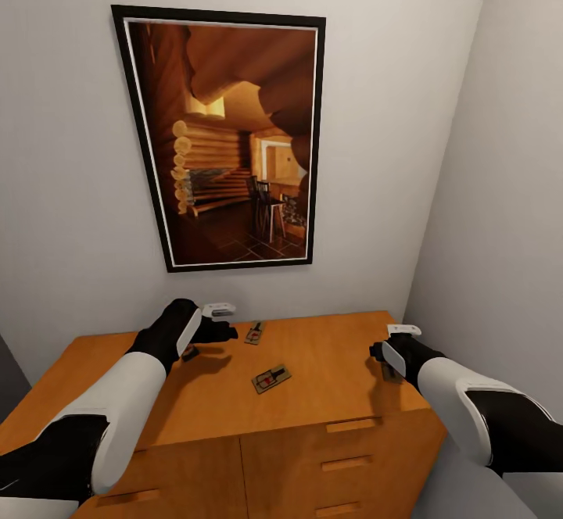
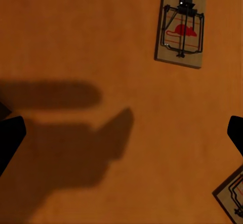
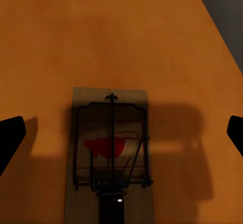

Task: Take the four mousetraps from the cabinet in the bathroom and place them on the bathroom floor. Make sure all four end up on the same floor surface, and ensure that at least two of them are either under or directly next to the same bathroom sink.

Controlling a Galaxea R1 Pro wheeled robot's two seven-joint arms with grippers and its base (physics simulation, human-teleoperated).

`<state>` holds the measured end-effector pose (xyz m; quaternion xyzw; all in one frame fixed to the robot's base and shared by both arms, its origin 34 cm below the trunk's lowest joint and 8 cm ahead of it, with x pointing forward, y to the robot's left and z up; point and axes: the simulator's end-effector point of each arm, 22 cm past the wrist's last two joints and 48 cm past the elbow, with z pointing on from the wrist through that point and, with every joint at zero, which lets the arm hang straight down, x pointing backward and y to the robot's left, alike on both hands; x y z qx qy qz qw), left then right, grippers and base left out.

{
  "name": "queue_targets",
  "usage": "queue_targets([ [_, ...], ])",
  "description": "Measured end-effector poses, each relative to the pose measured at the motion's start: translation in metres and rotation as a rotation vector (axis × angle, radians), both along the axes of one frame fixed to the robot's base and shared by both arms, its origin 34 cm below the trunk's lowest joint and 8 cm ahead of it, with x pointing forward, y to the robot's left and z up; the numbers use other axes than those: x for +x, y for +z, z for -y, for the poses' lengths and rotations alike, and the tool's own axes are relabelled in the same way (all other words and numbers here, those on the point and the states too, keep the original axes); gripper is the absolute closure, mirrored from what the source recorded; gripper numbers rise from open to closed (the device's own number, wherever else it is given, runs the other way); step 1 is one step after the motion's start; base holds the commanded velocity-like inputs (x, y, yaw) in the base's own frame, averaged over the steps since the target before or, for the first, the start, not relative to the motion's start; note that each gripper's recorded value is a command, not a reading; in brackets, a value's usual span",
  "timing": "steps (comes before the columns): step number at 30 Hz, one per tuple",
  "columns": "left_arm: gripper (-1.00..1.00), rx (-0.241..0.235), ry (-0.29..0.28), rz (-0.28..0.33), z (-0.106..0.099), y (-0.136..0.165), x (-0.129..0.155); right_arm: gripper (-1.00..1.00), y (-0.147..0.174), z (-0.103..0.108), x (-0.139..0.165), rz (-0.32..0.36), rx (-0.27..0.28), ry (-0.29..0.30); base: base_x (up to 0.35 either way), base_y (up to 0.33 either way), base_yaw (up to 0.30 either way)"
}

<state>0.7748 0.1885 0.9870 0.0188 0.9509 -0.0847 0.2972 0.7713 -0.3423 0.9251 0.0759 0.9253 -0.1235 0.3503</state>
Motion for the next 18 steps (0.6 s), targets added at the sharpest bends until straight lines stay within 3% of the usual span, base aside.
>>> queue_targets([
  [18,-1.0,-0.001,-0.001,0.001,0.001,0.0,0.0,-1.0,-0.011,-0.005,-0.007,-0.036,0.038,0.021,0.0,0.0,0.0],
])
